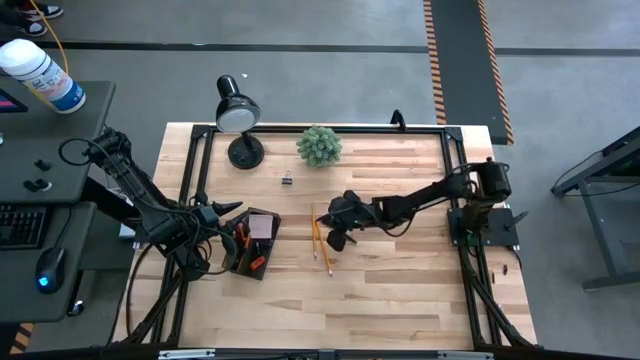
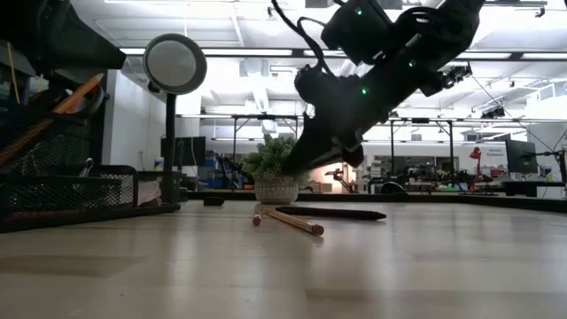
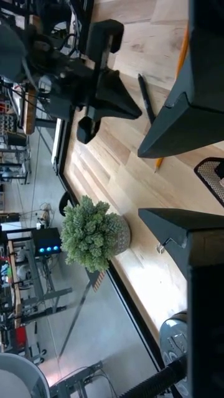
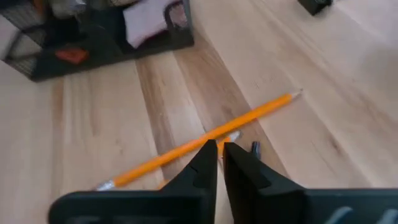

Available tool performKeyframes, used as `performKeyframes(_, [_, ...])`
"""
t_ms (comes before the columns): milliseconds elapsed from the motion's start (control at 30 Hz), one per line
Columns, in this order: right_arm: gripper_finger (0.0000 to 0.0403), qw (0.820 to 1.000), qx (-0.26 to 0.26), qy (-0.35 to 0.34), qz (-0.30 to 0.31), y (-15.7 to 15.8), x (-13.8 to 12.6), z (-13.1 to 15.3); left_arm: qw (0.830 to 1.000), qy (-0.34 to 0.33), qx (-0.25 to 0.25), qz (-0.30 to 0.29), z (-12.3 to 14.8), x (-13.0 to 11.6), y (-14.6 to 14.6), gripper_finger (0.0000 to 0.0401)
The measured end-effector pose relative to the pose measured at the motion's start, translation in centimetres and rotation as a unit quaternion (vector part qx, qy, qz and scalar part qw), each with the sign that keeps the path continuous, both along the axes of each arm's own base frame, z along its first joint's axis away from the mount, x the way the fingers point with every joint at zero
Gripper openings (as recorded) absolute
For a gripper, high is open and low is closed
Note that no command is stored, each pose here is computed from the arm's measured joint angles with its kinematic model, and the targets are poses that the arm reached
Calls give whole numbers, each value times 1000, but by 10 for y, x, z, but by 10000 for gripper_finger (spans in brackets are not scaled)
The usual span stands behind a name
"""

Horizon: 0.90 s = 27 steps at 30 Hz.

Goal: Pick and place office supplies into organizer
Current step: Put the black pen into the desk organizer

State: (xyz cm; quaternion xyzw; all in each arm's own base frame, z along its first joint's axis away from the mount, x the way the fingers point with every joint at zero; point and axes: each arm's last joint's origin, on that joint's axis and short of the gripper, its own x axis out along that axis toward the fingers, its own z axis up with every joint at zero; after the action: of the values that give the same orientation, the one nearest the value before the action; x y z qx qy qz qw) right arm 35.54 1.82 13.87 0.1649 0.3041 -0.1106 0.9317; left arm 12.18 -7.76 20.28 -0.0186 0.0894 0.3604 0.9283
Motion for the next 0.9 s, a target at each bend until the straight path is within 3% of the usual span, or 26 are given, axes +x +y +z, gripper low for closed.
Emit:
performKeyframes(433, [103, 999, -28, 27, -26, 10, 1, -21, 1000, -2, 2, 1, 0, 0, 0, 129])
performKeyframes(900, [102, 997, -41, 60, -38, 9, 2, -46, 1000, -1, -1, 0, 0, 0, 0, 129])
